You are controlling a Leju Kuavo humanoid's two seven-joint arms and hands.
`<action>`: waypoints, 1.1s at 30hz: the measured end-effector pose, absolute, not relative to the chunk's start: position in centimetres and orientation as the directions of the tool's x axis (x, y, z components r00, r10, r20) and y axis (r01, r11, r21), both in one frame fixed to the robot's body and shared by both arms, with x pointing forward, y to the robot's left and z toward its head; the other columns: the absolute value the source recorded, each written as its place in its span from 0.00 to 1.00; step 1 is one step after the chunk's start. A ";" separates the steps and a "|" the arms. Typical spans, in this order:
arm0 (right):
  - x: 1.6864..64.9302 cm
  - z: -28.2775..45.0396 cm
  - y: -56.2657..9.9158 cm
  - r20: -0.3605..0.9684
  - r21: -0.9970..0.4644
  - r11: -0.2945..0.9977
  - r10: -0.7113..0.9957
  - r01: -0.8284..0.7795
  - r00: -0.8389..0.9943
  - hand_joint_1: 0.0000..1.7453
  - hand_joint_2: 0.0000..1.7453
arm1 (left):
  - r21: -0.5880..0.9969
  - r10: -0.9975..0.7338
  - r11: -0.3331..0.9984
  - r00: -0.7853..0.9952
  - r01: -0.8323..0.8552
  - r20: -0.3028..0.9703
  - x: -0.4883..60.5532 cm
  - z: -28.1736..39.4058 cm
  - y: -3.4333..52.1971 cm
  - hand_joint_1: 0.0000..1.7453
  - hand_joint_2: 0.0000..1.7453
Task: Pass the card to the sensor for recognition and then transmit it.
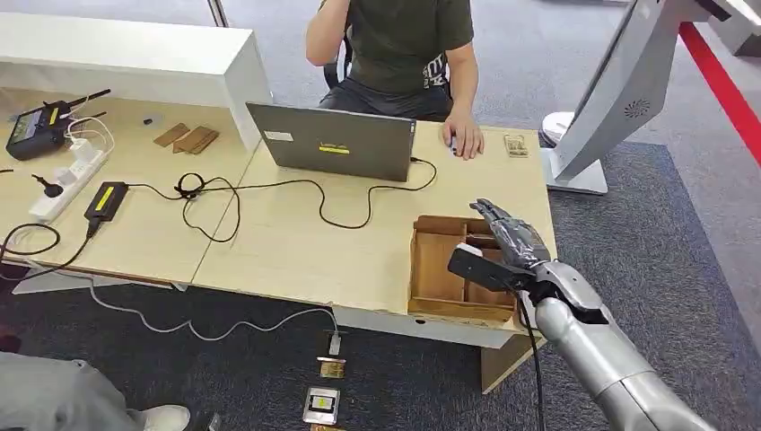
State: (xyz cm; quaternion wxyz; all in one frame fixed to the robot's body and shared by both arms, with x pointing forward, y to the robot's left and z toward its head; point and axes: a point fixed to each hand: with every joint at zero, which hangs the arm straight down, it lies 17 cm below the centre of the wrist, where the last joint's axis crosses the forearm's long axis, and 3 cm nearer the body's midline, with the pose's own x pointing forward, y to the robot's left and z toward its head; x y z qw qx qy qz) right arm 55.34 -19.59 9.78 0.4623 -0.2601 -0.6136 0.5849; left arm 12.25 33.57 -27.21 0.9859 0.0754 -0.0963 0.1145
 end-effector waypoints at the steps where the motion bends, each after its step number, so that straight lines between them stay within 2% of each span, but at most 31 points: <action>1: 55.3 9.8 -19.6 0.263 -0.958 0.181 0.860 -0.222 -0.437 0.00 1.00 | 0.127 0.211 0.962 0.955 -0.240 0.207 12.3 -27.2 33.6 0.00 0.00; 22: 55.3 9.8 -19.6 0.263 -0.958 0.181 0.860 -0.222 -0.438 0.00 1.00 | 0.127 0.211 0.962 0.955 -0.240 0.207 12.3 -27.2 33.6 0.00 0.00; 28: 55.6 11.9 -19.9 0.228 -0.973 0.215 0.841 -0.085 -0.491 0.00 1.00 | 0.127 0.207 0.963 0.955 -0.237 0.214 12.3 -27.2 33.6 0.00 0.00; 32: 55.6 10.9 -20.7 0.227 -0.974 0.206 0.847 -0.096 -0.480 0.00 1.00 | 0.127 0.207 0.963 0.954 -0.237 0.215 12.3 -27.2 33.6 0.00 0.00; 33: 55.6 10.8 -20.8 0.226 -0.974 0.204 0.849 -0.099 -0.478 0.32 1.00 | 0.127 0.207 0.963 0.955 -0.237 0.215 12.3 -27.2 33.6 0.00 0.00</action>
